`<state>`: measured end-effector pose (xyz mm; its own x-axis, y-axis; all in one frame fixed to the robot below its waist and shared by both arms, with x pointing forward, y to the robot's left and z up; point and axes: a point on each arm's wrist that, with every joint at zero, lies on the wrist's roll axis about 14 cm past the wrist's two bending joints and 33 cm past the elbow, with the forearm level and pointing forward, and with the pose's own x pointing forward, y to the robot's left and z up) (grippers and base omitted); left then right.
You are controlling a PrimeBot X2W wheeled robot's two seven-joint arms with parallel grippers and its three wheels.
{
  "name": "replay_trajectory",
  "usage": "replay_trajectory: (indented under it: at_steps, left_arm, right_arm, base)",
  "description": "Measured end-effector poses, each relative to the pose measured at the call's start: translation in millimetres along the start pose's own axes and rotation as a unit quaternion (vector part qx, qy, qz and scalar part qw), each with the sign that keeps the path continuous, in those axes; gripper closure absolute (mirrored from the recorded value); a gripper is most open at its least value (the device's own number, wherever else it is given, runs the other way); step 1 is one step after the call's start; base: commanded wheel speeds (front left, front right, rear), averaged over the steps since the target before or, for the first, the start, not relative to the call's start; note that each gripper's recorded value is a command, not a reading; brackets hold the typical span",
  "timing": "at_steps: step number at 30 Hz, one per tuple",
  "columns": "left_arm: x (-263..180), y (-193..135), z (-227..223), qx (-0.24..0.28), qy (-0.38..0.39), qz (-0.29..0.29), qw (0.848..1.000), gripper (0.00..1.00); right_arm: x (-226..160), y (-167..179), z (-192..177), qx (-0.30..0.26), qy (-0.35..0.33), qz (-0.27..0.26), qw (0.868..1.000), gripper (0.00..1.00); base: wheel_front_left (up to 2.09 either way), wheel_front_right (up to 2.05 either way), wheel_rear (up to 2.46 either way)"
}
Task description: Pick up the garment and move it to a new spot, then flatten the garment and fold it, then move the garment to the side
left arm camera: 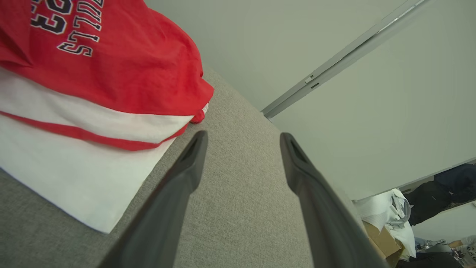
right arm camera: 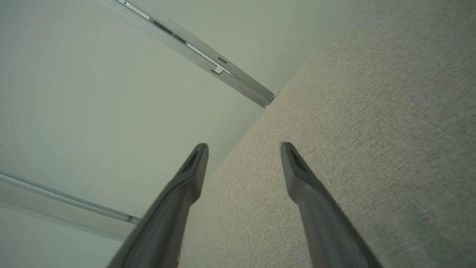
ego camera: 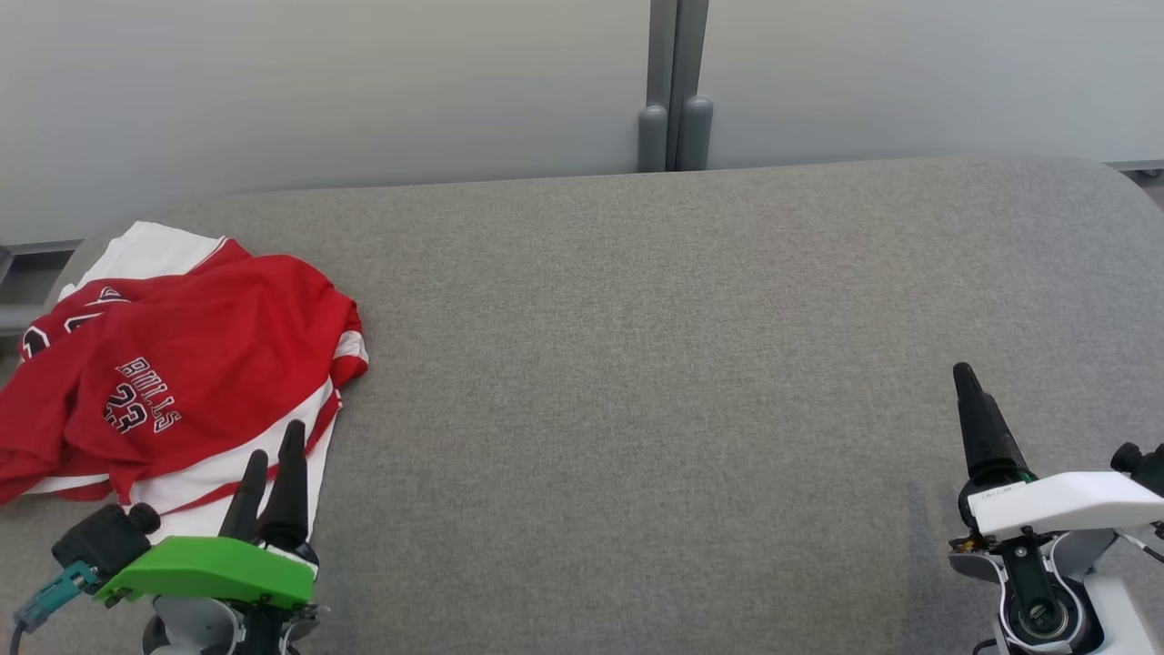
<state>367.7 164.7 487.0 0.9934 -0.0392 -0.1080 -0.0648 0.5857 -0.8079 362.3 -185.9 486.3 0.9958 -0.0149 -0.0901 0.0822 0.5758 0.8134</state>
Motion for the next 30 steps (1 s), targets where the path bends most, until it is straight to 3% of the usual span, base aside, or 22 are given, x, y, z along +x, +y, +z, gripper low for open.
replay_trajectory:
  at_steps: [18,30]
  left_arm:
    - [-0.2,-10.1,6.0,0.140,-0.026,-0.007,0.990,0.00]
    - [-3.9,-19.8,8.1,0.226,-0.044,-0.023,0.973,0.00]
  right_arm:
    - [-3.5,10.4,-5.0,-0.138,-0.007,0.014,0.990,0.00]
    - [-3.8,23.0,-3.8,-0.224,-0.023,0.035,0.974,0.00]
  base:
    - [0.00,0.00,0.00]
    - [0.00,0.00,0.00]
